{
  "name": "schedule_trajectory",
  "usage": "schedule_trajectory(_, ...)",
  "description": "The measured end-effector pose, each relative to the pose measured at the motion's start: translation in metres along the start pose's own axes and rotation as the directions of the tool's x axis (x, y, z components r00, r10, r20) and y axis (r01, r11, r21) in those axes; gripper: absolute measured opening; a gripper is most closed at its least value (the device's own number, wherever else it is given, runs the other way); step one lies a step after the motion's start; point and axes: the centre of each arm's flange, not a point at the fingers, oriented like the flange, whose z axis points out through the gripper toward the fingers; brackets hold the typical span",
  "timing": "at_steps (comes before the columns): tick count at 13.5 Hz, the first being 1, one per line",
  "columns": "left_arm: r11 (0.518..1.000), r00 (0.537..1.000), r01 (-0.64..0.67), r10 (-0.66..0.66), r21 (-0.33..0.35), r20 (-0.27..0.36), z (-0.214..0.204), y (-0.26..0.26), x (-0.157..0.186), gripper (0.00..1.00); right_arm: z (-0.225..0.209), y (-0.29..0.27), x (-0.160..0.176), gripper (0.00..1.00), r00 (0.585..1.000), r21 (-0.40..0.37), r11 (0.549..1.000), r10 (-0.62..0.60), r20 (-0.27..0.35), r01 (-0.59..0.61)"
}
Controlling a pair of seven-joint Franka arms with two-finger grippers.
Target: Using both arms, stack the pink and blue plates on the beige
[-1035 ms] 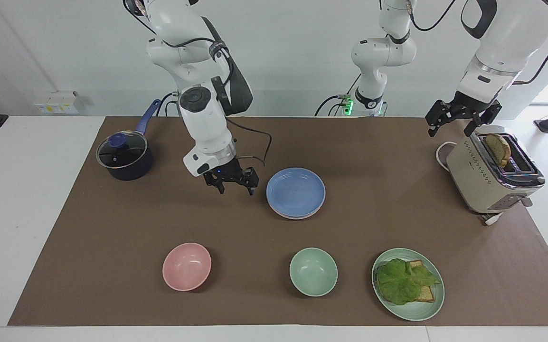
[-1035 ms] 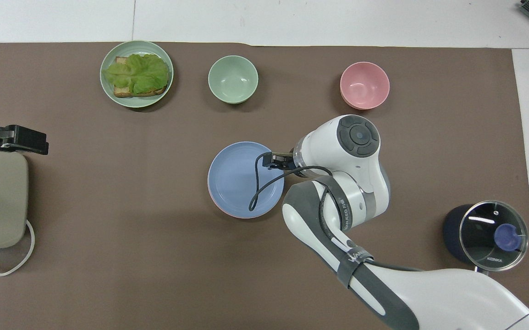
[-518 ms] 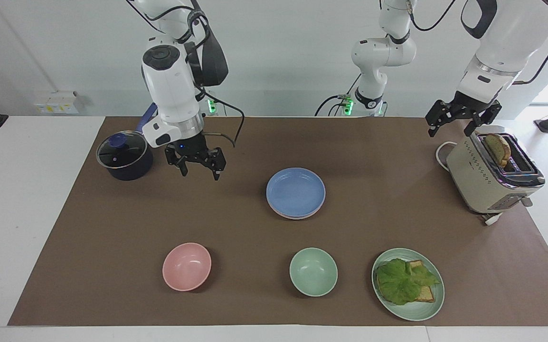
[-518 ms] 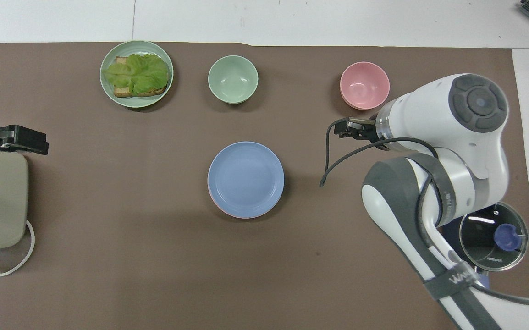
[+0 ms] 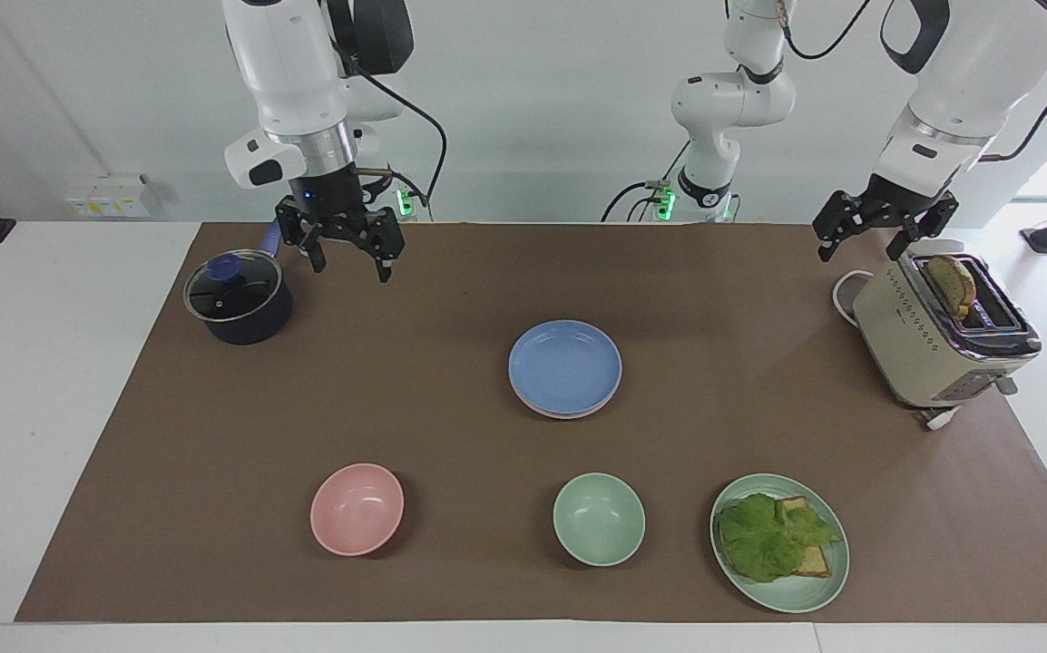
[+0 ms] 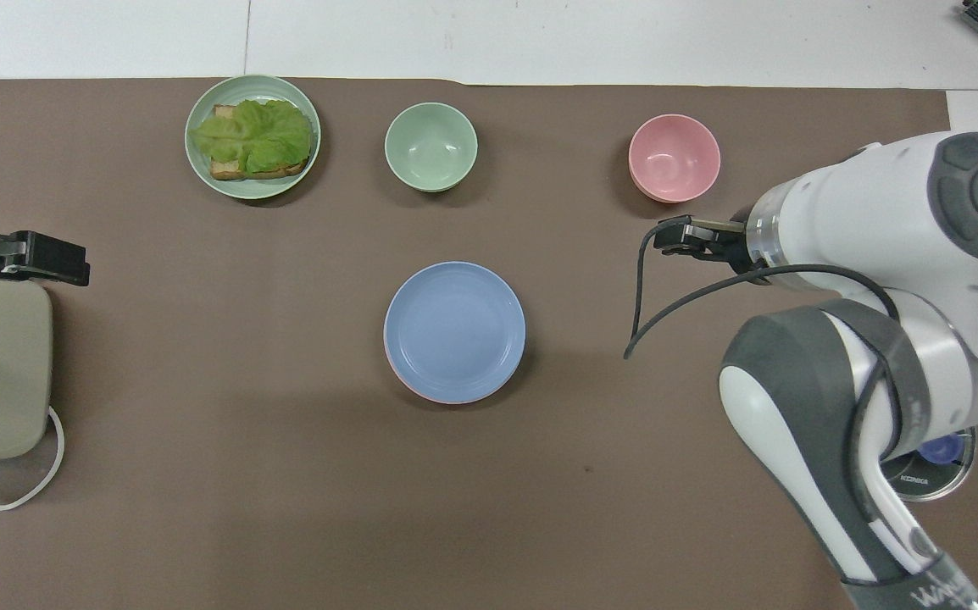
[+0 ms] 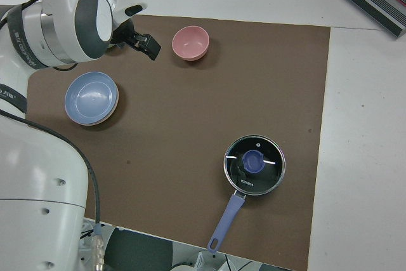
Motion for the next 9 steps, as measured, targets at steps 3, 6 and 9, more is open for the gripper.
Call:
schedule_trajectory(3, 1.000, 1.000, 0.000, 0.000, 0.000, 0.000, 0.000, 0.000, 0.000, 1.00, -0.017, 0.022, 0.004, 1.00, 0.999, -0.022, 1.000, -0.021, 0.039, 0.022)
schedule_trajectory(6, 1.000, 1.000, 0.000, 0.000, 0.000, 0.000, 0.000, 0.000, 0.000, 1.00, -0.034, 0.068, 0.013, 1.00, 0.997, -0.032, 0.998, -0.054, 0.050, 0.056)
schedule_trajectory(9, 1.000, 1.000, 0.000, 0.000, 0.000, 0.000, 0.000, 0.000, 0.000, 1.00, -0.047, 0.118, 0.016, 1.00, 0.992, -0.035, 0.994, -0.101, 0.070, 0.103)
